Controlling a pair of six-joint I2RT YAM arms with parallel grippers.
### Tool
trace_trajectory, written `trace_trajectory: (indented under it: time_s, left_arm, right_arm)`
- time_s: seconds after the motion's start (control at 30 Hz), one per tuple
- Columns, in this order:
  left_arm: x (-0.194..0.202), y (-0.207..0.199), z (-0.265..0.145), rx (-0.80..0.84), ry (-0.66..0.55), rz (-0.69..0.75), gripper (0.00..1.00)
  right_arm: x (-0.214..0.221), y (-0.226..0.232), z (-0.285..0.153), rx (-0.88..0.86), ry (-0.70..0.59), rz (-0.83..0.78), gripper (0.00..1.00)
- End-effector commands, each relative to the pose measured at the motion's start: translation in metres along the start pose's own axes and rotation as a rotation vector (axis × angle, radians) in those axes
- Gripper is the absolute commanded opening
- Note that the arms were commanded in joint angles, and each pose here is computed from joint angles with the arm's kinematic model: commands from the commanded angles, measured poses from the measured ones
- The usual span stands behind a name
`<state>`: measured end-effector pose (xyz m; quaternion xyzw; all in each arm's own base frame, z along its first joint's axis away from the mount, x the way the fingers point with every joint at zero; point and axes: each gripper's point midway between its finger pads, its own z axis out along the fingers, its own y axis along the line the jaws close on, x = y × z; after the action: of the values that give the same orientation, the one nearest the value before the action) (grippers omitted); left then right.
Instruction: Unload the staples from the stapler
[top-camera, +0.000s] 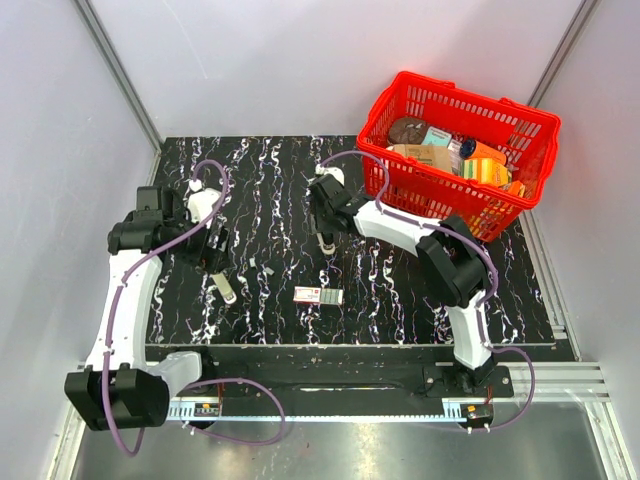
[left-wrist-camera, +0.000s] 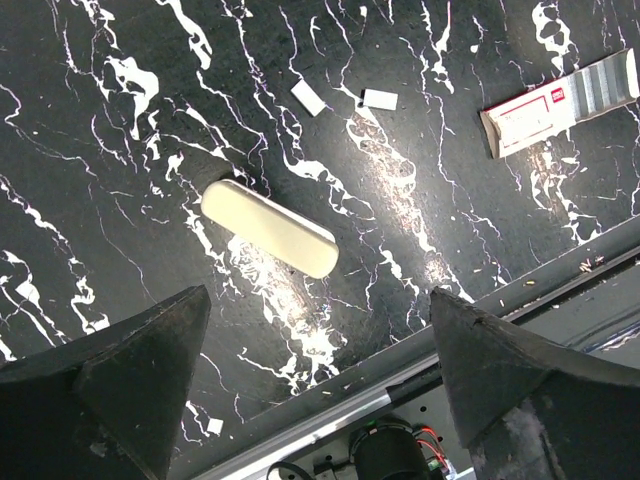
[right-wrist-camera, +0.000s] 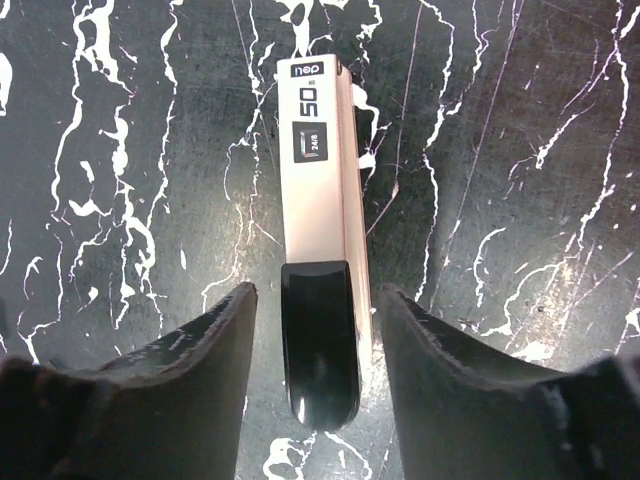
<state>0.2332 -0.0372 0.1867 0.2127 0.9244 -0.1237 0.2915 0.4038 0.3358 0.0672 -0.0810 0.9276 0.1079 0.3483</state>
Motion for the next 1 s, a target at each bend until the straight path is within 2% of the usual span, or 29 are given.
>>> trace_trajectory:
  time_s: [0.0,0.07,0.17,0.37,0.5,0.63,0.97]
  left_arm:
    - [-0.016,0.009,-0.019,-0.071,-0.076,-0.02,0.98]
    - [-0.021,0.015,-0.025,-0.108,-0.112,-0.026,0.99]
    - [-0.027,0.027,-0.036,-0.195,-0.16,-0.043,0.99]
    - [-0.029,0.039,-0.058,-0.296,-0.228,-0.085,0.99]
    - [-0.026,0.052,-0.067,-0.39,-0.251,-0.102,0.99]
    - [-0.018,0.057,-0.064,-0.41,-0.223,-0.121,0.99]
    - [-0.009,0.06,-0.049,-0.401,-0.206,-0.134,0.99]
  right_arm:
    - [-0.031,0.008,-0.037,-0.017,-0.085,0.049,0.64]
    - [-0.034,0.008,-0.046,0.013,-0.096,0.041,0.7]
    - [-0.041,0.014,-0.064,0.083,-0.15,-0.001,0.72]
    - [-0.032,0.095,-0.085,0.01,-0.185,-0.108,0.74]
    - [-0.01,0.146,-0.064,-0.063,-0.142,-0.155,0.73]
    - [0.007,0.182,-0.045,-0.105,-0.109,-0.168,0.7]
    - [0.038,0.206,-0.011,-0.096,-0.075,-0.176,0.67]
